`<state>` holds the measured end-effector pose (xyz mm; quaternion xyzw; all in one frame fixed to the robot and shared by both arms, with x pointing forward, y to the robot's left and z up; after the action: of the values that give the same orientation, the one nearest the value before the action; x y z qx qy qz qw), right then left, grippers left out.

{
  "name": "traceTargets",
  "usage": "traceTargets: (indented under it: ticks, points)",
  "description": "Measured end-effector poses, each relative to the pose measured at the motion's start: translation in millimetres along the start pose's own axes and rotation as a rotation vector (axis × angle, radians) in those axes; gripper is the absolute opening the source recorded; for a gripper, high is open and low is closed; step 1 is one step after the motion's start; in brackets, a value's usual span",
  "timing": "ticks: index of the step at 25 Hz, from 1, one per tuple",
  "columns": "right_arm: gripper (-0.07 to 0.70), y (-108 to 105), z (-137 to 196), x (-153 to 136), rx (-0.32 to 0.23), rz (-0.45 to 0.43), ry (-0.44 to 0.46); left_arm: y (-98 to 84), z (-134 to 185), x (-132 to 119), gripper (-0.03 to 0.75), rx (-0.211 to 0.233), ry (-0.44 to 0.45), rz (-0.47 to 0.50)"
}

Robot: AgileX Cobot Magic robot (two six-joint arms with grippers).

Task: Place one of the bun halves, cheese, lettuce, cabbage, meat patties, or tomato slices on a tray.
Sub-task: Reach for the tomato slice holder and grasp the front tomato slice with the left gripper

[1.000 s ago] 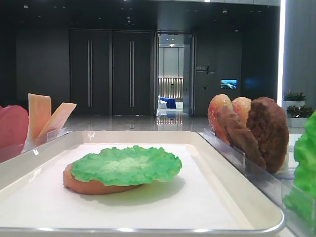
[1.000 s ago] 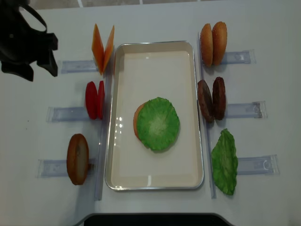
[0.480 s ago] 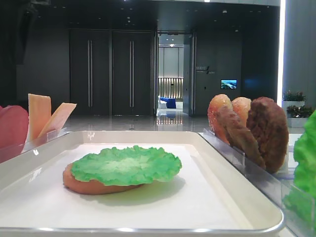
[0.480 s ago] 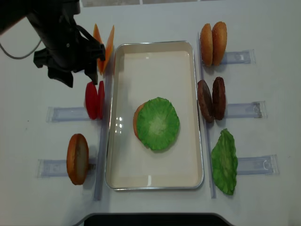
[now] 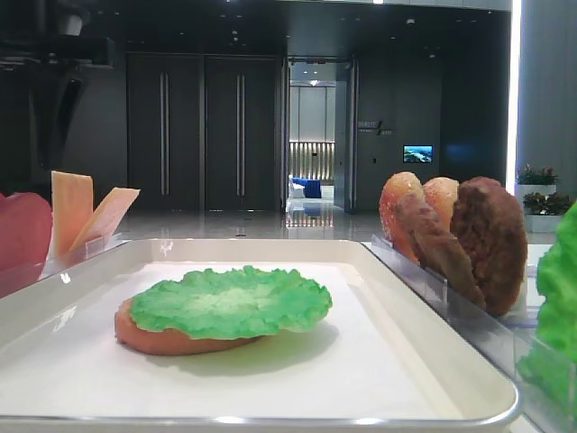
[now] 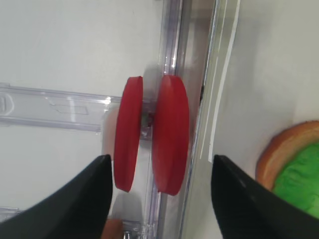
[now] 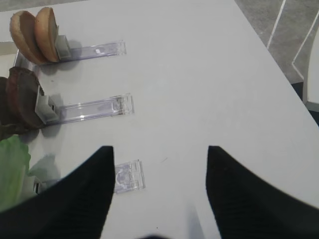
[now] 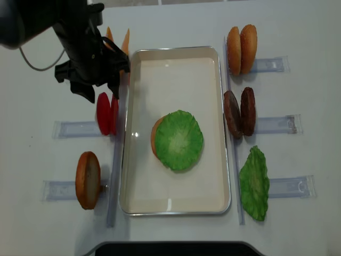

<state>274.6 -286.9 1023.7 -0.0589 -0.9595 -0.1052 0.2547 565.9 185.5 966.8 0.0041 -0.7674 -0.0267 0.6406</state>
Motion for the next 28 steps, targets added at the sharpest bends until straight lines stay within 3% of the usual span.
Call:
traceTargets:
  ticks: [18,28]
  points:
    - [0.391,0.0,0.0,0.0,0.0,0.0,0.0,-10.0,-5.4,-18.8,0.471,0.021,0.013,0.038]
    - [0.391,0.0,0.0,0.0,0.0,0.0,0.0,-12.6,-4.6,-45.1,0.471,0.014,0.072,0.015]
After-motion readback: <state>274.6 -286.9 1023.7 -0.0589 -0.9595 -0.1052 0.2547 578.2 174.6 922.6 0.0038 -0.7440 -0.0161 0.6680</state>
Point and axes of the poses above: a point on each arm's last joint axis where the gripper is mounted, x pointing back along that axis away from the gripper, y along the wrist's bending axis when the last joint is at zero, z = x × y, the point moved 5 cm from there along -x, pointing out along that axis toward the gripper, and after that the axes turned 9 degrees about -x, right-handed, at the moved point
